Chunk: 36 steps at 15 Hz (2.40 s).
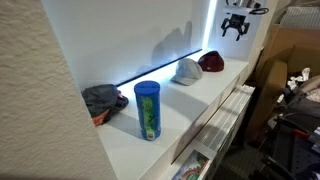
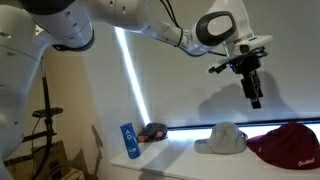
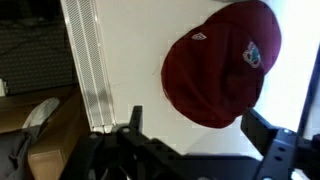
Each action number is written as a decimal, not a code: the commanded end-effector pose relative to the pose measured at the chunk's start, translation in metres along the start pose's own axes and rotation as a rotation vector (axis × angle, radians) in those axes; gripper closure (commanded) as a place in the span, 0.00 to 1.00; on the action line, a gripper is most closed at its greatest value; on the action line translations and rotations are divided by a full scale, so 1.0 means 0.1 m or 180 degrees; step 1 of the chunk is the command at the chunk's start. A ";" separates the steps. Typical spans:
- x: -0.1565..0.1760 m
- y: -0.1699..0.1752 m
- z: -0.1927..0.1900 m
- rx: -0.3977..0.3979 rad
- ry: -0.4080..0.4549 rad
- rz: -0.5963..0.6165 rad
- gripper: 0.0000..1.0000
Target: Place the red cap on top of the blue container
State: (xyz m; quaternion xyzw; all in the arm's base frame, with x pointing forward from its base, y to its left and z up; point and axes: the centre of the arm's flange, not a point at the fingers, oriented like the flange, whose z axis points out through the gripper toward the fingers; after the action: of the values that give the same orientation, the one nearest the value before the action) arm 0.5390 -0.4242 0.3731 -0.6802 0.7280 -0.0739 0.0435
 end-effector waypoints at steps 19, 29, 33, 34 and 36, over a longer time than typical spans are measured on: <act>0.04 -0.71 1.60 0.0348 0.0641 0.2020 0.25; 0.03 -0.70 1.63 0.0323 0.0774 0.2240 0.90; 0.03 -0.72 1.65 0.0407 0.0396 0.1839 1.00; -0.01 -0.68 1.56 0.0474 0.0365 0.1704 1.00; 0.06 -0.30 1.03 0.0630 0.0306 0.1358 0.99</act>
State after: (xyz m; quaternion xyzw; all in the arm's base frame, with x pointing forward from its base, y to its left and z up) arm 0.6390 -0.4348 0.2258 -0.4451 0.8778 -0.1696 0.0513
